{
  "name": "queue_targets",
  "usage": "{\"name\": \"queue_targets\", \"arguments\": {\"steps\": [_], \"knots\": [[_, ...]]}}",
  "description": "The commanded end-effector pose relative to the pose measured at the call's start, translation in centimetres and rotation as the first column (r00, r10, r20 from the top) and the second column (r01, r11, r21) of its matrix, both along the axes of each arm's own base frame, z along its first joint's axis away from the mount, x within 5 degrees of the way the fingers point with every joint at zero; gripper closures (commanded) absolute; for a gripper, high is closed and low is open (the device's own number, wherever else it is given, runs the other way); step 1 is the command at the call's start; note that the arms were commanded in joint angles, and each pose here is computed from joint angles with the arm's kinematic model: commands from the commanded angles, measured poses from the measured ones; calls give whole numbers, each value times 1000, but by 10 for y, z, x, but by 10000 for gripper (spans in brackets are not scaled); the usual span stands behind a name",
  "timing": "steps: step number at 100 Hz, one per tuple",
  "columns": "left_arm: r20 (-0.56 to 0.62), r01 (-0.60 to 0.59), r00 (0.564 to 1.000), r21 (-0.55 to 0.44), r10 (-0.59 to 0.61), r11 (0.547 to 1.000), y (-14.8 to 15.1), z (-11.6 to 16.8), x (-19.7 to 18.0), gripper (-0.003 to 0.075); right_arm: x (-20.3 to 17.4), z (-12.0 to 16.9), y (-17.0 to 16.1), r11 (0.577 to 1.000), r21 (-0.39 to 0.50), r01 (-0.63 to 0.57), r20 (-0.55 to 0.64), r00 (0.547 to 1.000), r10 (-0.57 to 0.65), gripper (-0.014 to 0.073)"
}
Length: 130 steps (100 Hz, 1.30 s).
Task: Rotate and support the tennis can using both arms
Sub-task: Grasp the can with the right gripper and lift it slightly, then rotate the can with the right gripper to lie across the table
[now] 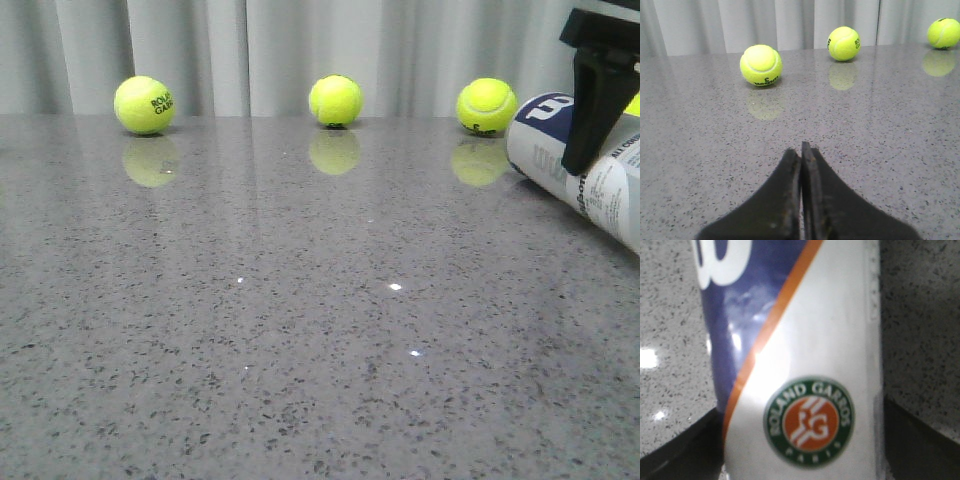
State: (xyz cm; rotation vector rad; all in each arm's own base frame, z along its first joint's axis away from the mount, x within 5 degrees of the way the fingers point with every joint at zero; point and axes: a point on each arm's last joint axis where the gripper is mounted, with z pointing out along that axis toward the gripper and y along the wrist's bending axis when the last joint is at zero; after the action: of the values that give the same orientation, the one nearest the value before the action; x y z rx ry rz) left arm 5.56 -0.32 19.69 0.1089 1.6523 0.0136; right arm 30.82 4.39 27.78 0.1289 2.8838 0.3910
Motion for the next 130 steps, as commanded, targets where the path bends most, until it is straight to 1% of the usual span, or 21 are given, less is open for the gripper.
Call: {"name": "queue_targets", "arguments": {"steps": [1,8,23,28,40,49,54,61,64,66,71,73,74,78,80,83,92,97,104,108,130], "knots": [[74,-6,997,-21,7,1000,0,-5,0,738,1,16,2,1000,20,-7,56,998,6,-11],[74,-6,997,-21,7,1000,0,-5,0,738,1,16,2,1000,20,-7,56,998,6,44],[74,-6,997,-21,7,1000,0,-5,0,738,2,20,2,1000,21,-11,59,998,10,270],[74,-6,997,-21,7,1000,0,-5,0,738,2,25,2,1000,22,-18,55,998,17,320],[74,-6,997,-21,7,1000,0,-5,0,738,2,45,6,996,10,-93,75,993,92,340],[74,-6,997,-21,7,1000,0,-5,0,738,4,65,16,964,-47,-263,162,950,267,340],[74,-6,997,-21,7,1000,0,-5,0,738,5,76,24,921,-101,-376,218,895,389,340],[74,-6,997,-21,7,1000,0,-5,0,738,3,87,40,826,-193,-530,278,778,564,340],[74,-6,997,-21,7,1000,0,-5,0,738,2,90,48,763,-241,-600,293,705,646,340],[74,-6,997,-21,7,1000,0,-5,0,738,2,92,51,737,-263,-623,302,672,676,340],[74,-6,997,-21,7,1000,0,-5,0,738,-1,94,65,622,-341,-705,312,539,782,340],[74,-6,997,-21,7,1000,0,-5,0,738,-1,94,68,593,-364,-718,316,504,804,340],[74,-6,997,-21,7,1000,0,-5,0,738,-2,94,71,561,-384,-733,314,468,826,340],[74,-6,997,-21,7,1000,0,-5,0,738,-2,94,80,471,-445,-762,308,363,879,341],[74,-6,997,-21,7,1000,0,-5,0,738,-2,93,83,442,-464,-768,305,330,893,341],[74,-6,997,-21,7,1000,0,-5,0,738,-3,92,89,372,-499,-783,290,253,923,340],[74,-6,997,-21,7,1000,0,-5,0,738,-4,85,104,209,-551,-808,239,88,967,340],[74,-6,997,-21,7,1000,0,-5,0,738,-3,79,111,138,-562,-815,211,20,977,340],[74,-6,997,-21,7,1000,0,-5,0,738,-1,68,120,67,-552,-831,180,-40,983,340],[74,-6,997,-21,7,1000,0,-5,0,738,2,62,124,48,-542,-839,170,-53,984,340],[74,-6,997,-21,7,1000,0,-5,0,738,14,37,132,27,-490,-871,144,-50,988,340]]}}
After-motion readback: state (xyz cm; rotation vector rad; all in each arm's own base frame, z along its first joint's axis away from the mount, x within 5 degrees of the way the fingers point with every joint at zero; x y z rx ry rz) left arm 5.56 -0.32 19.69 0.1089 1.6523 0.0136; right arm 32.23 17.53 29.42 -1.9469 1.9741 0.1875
